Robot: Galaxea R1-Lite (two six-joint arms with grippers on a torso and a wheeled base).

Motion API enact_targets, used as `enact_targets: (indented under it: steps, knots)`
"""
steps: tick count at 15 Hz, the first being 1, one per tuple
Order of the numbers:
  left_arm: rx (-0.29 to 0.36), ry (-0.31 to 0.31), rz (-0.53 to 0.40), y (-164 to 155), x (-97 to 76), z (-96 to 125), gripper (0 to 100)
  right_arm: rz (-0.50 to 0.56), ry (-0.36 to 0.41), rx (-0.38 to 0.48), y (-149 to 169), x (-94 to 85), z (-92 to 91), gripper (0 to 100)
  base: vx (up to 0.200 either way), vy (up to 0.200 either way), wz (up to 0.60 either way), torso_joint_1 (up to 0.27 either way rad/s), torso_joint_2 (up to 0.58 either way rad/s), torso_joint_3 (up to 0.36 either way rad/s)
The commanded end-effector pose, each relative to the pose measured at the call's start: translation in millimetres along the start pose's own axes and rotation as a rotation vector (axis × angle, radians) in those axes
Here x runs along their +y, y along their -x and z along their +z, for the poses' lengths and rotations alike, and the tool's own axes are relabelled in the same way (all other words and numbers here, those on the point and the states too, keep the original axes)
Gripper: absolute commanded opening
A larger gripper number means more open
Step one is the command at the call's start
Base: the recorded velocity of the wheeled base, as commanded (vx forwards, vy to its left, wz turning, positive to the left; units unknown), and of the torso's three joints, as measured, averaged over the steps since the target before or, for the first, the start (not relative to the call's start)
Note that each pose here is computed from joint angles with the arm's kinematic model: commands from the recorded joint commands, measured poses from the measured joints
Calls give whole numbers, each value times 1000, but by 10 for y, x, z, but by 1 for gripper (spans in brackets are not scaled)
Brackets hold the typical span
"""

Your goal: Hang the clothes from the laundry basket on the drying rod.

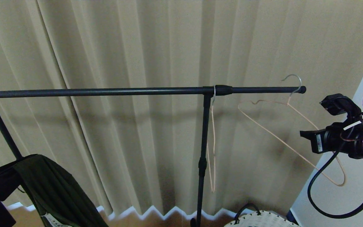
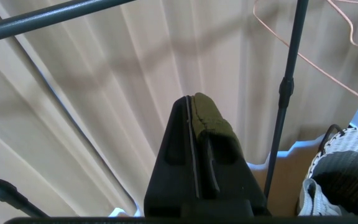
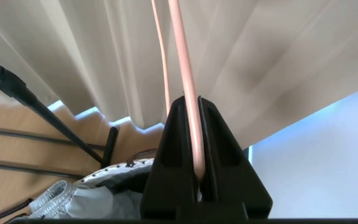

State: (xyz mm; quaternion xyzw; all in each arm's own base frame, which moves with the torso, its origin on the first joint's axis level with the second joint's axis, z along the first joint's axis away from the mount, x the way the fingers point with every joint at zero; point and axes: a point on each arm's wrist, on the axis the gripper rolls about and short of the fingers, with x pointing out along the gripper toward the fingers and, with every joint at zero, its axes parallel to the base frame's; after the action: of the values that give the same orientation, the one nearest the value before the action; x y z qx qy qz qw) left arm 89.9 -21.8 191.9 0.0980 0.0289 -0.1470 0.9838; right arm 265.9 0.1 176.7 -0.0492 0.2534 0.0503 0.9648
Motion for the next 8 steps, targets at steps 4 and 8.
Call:
enact_targets:
  steps: [4,8]
  knots:
    - [10,-1,-2,-8,-4,-23,0,2,1,-12,153,20,-54,0,0,0,0,0,0,0]
    - [22,-8,-6,-16,-10,-48,0,8,3,-41,392,54,-136,0,0,0,0,0,0,0]
